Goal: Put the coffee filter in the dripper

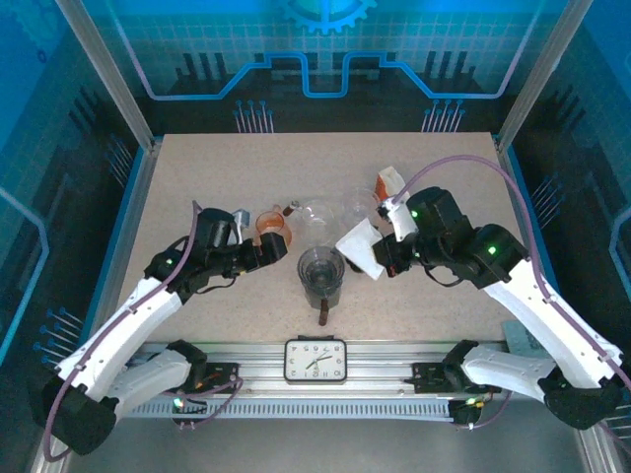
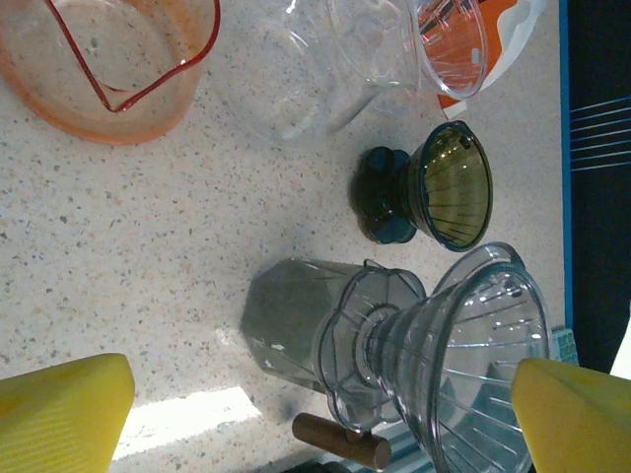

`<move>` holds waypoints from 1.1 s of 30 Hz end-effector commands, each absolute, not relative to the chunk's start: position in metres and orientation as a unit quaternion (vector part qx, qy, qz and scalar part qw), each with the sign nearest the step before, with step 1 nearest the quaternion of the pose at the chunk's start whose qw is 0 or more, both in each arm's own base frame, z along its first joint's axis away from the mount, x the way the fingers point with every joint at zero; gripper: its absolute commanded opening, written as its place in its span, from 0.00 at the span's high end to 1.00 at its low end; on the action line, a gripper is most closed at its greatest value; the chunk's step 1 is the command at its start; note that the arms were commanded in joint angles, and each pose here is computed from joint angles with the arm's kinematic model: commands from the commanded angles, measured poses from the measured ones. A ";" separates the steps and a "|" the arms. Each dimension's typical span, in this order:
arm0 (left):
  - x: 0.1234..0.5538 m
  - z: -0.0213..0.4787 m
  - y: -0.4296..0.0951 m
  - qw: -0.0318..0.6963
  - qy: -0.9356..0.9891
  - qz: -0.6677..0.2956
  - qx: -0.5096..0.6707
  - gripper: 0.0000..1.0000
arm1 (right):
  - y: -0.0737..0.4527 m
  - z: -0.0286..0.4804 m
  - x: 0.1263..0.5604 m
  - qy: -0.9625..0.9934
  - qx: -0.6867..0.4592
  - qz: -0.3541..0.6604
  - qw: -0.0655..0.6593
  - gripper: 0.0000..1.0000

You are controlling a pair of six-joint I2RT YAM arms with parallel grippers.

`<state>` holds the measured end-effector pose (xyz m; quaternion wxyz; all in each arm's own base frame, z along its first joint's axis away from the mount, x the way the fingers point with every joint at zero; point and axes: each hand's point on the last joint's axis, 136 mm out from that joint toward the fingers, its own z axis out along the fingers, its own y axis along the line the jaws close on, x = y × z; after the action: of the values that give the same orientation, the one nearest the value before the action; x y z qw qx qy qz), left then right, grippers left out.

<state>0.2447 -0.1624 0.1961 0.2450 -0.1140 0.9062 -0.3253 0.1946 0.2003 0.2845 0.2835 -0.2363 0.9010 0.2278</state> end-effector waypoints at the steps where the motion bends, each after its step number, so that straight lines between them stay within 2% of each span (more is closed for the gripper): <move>1: 0.239 0.209 -0.166 0.233 0.902 -0.345 -0.115 0.01 | 0.200 0.285 0.179 0.908 -0.273 0.197 0.249 1.00; 9: 0.238 0.212 -0.173 0.229 0.898 -0.362 -0.099 0.01 | 0.221 0.282 0.172 0.916 -0.324 0.142 0.188 1.00; 21: 0.231 0.225 -0.175 0.240 0.894 -0.374 -0.065 0.01 | 0.259 0.264 0.184 0.912 -0.389 0.030 0.126 1.00; 33: 0.226 0.234 -0.174 0.251 0.888 -0.383 -0.054 0.01 | 0.299 0.240 0.191 0.904 -0.414 0.038 0.097 1.00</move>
<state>0.2290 -0.1731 0.2244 0.2465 -0.0711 0.8914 -0.3737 0.1975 0.2930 0.2414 0.1083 -0.3989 0.9100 0.0331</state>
